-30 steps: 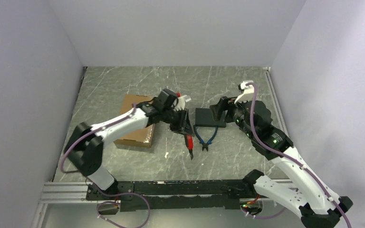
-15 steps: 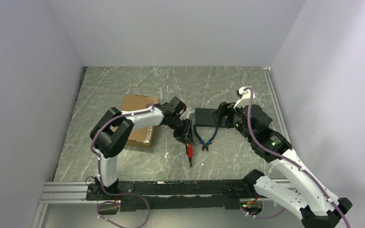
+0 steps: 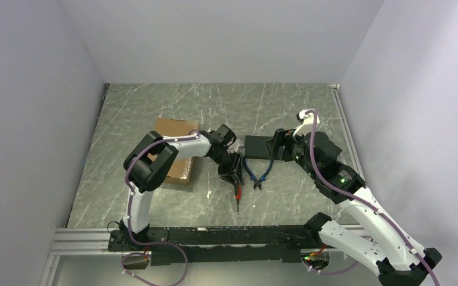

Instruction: Unpack the express box

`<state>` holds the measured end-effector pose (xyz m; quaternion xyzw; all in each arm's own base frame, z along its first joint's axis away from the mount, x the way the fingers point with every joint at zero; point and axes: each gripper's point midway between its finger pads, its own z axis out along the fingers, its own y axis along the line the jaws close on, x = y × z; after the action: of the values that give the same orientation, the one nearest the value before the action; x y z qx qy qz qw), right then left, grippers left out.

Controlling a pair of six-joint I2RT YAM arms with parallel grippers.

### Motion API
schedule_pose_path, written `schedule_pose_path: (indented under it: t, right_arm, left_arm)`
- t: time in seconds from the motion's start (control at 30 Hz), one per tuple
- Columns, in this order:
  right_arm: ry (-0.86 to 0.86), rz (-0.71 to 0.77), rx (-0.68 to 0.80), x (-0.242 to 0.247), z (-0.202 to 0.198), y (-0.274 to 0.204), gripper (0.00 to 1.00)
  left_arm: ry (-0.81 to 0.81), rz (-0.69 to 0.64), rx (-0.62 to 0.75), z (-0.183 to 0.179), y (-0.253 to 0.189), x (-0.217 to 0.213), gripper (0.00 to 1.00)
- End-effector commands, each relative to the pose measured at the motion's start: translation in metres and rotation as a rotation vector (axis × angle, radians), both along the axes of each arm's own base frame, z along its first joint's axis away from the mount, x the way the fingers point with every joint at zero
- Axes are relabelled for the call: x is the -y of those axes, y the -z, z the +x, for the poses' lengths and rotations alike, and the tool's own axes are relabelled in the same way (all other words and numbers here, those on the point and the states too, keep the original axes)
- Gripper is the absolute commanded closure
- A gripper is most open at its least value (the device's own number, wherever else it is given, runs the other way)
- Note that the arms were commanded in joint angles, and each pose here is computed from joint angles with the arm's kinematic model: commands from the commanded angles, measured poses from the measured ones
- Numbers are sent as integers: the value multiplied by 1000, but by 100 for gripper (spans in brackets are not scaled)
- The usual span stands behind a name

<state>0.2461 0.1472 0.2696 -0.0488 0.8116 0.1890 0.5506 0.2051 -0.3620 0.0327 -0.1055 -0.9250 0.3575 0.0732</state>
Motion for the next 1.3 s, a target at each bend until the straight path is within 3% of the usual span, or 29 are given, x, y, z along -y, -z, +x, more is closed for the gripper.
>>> schedule_pose_path:
  t: [0.0, 0.1, 0.13, 0.17, 0.2, 0.23, 0.37, 0.57, 0.7, 0.87, 1.0, 1.07, 1.27]
  right_arm:
    - [-11, 15, 20, -1, -2, -5, 19]
    - [-12, 19, 24, -1, -2, -8, 19]
    - [-13, 19, 26, -1, -2, -9, 19]
    - [-12, 20, 29, -1, -2, -10, 19]
    - [-14, 21, 32, -1, -2, -12, 19]
    - [-15, 21, 34, -2, -2, -13, 19]
    - [-18, 20, 44, -3, 1, -20, 19]
    - [32, 44, 46, -2, 9, -17, 18]
    - [152, 123, 21, 4, 20, -6, 13]
    - [171, 266, -58, -19, 33, 6, 11]
    - [107, 349, -171, -58, 45, 20, 13]
    - [71, 364, -237, -83, 52, 37, 14]
    - [-136, 398, -432, -175, 55, 79, 21]
  left_arm:
    - [12, -4, 50, 12, -7, 6, 60]
    - [16, 15, 78, 18, -10, 5, 55]
    - [19, 30, 92, 20, -12, 4, 27]
    - [25, 41, 107, 23, -15, 3, 13]
    - [35, 43, 123, 25, -20, 3, 2]
    - [45, 45, 137, 28, -26, 2, 1]
    - [42, 58, 243, 44, -71, -11, 1]
    - [28, -100, 515, 53, -209, -38, 1]
    - [-121, 124, 767, 72, -256, -123, 0]
    - [-408, 510, 979, 81, -267, -241, 1]
    - [-589, 738, 1024, 78, -246, -313, 1]
    - [-647, 727, 973, 82, -225, -334, 1]
    - [-833, 443, 722, 102, -178, -364, 0]
